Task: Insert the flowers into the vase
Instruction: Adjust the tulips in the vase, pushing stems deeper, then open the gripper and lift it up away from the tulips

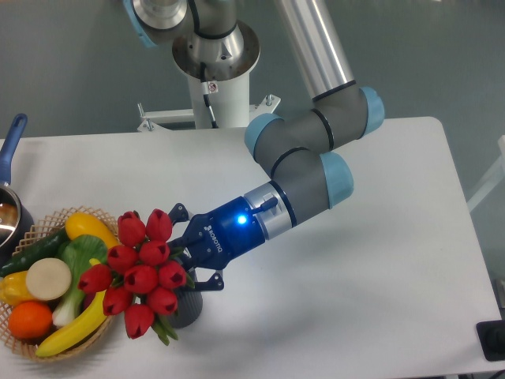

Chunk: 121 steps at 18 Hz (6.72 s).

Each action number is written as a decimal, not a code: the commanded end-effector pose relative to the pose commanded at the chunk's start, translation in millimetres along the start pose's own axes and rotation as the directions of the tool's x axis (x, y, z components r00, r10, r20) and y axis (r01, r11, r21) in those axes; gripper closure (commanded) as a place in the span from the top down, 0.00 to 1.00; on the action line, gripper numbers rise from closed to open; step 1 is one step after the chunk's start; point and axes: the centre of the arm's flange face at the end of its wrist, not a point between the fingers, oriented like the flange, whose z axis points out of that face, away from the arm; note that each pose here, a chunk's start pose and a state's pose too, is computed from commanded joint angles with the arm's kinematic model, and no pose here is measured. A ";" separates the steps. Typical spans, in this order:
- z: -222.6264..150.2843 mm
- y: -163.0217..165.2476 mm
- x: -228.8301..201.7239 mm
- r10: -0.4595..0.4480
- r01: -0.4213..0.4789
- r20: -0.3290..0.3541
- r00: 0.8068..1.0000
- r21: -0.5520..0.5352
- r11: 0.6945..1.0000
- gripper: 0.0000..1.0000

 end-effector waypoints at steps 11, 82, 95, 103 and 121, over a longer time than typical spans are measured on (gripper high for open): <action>1.1 20.7 -2.9 -0.004 0.004 -0.001 1.000 -0.002 1.000 0.37; -16.5 67.9 8.2 0.027 -0.023 0.050 0.998 -0.084 0.996 1.00; -28.0 48.2 22.5 0.213 -0.126 0.139 0.967 -0.466 0.876 1.00; -35.5 -27.4 26.3 0.439 -0.191 0.171 0.882 -0.723 0.665 1.00; -171.2 -136.1 141.4 0.558 0.049 0.239 0.794 -0.941 0.334 1.00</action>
